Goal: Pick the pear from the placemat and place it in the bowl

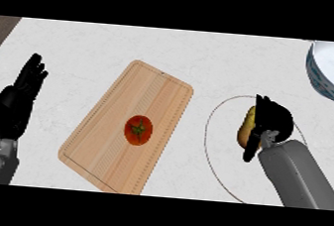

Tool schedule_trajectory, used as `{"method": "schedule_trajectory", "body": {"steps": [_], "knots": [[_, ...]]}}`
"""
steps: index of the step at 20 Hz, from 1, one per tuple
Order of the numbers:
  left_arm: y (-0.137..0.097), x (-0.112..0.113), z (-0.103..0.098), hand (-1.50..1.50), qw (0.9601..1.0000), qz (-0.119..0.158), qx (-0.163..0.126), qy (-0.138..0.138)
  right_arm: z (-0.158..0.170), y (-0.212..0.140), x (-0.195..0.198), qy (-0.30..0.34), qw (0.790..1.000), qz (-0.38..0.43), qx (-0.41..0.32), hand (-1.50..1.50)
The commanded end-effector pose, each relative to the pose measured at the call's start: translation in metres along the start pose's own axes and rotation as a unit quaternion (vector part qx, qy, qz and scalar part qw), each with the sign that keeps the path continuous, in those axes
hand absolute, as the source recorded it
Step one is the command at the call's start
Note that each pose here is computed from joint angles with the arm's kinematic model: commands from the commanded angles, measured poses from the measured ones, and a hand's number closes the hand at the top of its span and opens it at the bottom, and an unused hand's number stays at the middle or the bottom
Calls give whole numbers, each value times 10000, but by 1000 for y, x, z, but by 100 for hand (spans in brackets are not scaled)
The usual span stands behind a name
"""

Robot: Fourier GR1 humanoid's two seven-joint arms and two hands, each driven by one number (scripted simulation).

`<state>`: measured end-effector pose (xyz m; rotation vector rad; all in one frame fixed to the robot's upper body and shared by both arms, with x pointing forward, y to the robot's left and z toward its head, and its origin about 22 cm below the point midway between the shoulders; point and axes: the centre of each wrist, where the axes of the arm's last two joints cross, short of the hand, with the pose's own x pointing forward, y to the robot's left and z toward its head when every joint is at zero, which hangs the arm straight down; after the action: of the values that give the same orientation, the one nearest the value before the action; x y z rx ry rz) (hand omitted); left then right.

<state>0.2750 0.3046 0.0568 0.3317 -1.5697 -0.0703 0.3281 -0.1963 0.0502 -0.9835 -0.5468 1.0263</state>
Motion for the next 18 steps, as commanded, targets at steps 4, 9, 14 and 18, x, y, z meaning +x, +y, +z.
{"method": "schedule_trajectory", "body": {"steps": [4, 9, 14, 18], "knots": [[-18, 6, -5, 0, 10000, 58, -48, 62, -25, 16, 10, 148, 9981, -111, 586, 150], [-7, -10, -1, 0, 9999, -4, -49, -117, -39, 7, 15, -249, 9990, -112, 340, 150], [-4, 8, 2, 0, 10000, -21, -2, -38, -42, 18, 16, -304, 9993, -222, 82, 150], [0, 1, -6, 0, 9998, 67, -138, -86, -63, -37, 5, 2, 9966, -811, -109, 150]]}}
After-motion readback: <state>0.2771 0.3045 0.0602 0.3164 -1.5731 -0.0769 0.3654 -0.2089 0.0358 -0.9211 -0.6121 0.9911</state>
